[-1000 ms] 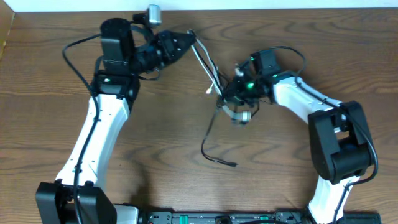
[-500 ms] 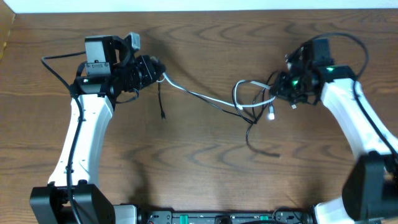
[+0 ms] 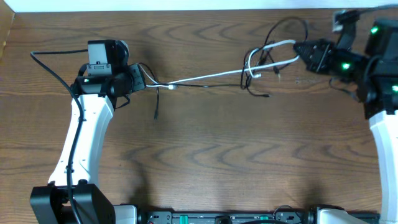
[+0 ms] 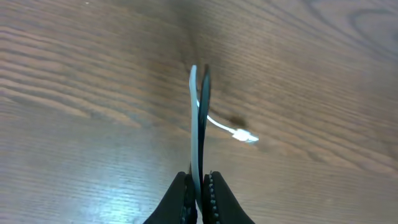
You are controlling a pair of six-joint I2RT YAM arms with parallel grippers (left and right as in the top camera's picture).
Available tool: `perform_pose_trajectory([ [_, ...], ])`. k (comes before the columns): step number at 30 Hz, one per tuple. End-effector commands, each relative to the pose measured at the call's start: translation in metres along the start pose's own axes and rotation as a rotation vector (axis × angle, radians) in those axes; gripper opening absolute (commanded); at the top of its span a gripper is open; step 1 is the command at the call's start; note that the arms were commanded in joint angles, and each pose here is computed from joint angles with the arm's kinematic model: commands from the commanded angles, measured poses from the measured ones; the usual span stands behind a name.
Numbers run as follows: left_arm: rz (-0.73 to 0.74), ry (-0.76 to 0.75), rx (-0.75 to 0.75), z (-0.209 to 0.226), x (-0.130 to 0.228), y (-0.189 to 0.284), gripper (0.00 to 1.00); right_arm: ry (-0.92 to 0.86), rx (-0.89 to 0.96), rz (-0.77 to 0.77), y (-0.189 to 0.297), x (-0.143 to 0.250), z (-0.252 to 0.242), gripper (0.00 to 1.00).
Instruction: Untangle cables
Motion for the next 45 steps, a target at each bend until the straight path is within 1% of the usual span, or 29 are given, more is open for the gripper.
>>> perform_pose_trajectory([
  [1,0.024,-0.025,-0.089,0.009,0.000,-0.008,0.07,0.037,-0.059,-0.091,0.031,-0.022,0.022,0.01],
  [3,0.061,-0.032,-0.094,0.011,0.003,-0.016,0.07,0.061,-0.045,-0.145,0.042,-0.032,0.025,0.01],
  [5,0.105,-0.027,-0.101,0.014,0.008,-0.028,0.07,0.067,0.055,-0.234,0.051,-0.043,0.020,0.01],
  [7,0.136,-0.024,-0.105,0.015,0.011,-0.037,0.07,0.056,0.121,-0.270,0.054,-0.046,0.014,0.01],
  [9,0.158,-0.021,-0.108,0.017,0.013,-0.042,0.07,0.047,0.135,-0.245,0.052,-0.043,0.011,0.01],
  [11,0.164,-0.020,-0.084,0.015,0.014,-0.043,0.07,0.042,0.142,-0.182,0.043,-0.035,0.010,0.01],
  [12,0.165,-0.018,-0.040,0.012,0.014,-0.042,0.08,0.044,0.141,-0.154,0.038,-0.031,0.010,0.01],
  [14,0.171,-0.028,0.083,0.003,0.013,-0.041,0.17,0.061,0.128,-0.090,0.025,-0.023,0.013,0.01],
  [15,0.174,-0.058,0.192,-0.005,0.013,-0.041,0.25,0.070,0.120,-0.064,0.019,-0.019,0.016,0.01],
  [17,0.167,-0.108,0.402,-0.021,0.013,-0.037,0.36,0.077,0.101,-0.025,0.008,-0.014,0.021,0.01],
  [18,0.163,-0.121,0.472,-0.027,0.012,-0.035,0.40,0.082,0.093,-0.012,0.004,-0.012,0.023,0.01],
  [19,0.155,-0.131,0.559,-0.035,0.011,-0.032,0.43,0.088,0.082,0.000,0.000,-0.010,0.026,0.01],
  [21,0.135,-0.167,0.706,-0.053,0.010,-0.028,0.46,0.105,0.058,0.024,-0.008,-0.005,0.034,0.01],
  [22,0.131,-0.176,0.732,-0.059,0.009,-0.027,0.48,0.113,0.045,0.031,-0.011,-0.003,0.038,0.01],
  [23,0.133,-0.180,0.753,-0.070,0.010,-0.027,0.50,0.128,0.026,0.039,-0.014,0.000,0.044,0.01],
  [25,0.140,-0.191,0.778,-0.086,0.012,-0.027,0.53,0.135,0.015,0.046,-0.017,0.002,0.048,0.01],
  [27,0.156,-0.204,0.819,-0.109,0.017,-0.026,0.59,0.125,0.014,0.052,-0.017,0.003,0.048,0.01],
  [28,0.162,-0.206,0.845,-0.117,0.019,-0.025,0.60,0.120,0.014,0.052,-0.017,0.003,0.048,0.01],
  [32,0.239,-0.091,0.890,-0.152,0.027,-0.024,0.63,0.113,0.014,0.053,-0.017,0.003,0.048,0.01],
  [35,0.327,0.032,0.904,-0.177,0.035,-0.036,0.63,0.107,0.019,0.062,-0.017,0.004,0.048,0.01],
  [37,0.345,0.076,0.890,-0.186,0.039,-0.044,0.63,0.104,0.021,0.066,-0.017,0.005,0.047,0.01],
  [39,0.369,0.136,0.881,-0.205,0.046,-0.059,0.63,0.096,0.037,0.073,-0.017,0.007,0.045,0.01],
  [43,0.439,0.160,0.908,-0.234,0.067,-0.076,0.63,0.086,0.052,0.087,-0.018,0.009,0.043,0.01],
  [45,0.455,0.180,0.896,-0.241,0.074,-0.083,0.63,0.086,0.054,0.090,-0.017,0.009,0.043,0.01],
])
Point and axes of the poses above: each gripper's point midway between its finger pads, its own y axis back along the fingers, its own z axis along the line the jaws close on, x = y × z, the point moved 10 cm from there along y, back along the fingers, and after that the axes turned 4 degrees about -y, right-handed, at the moved point
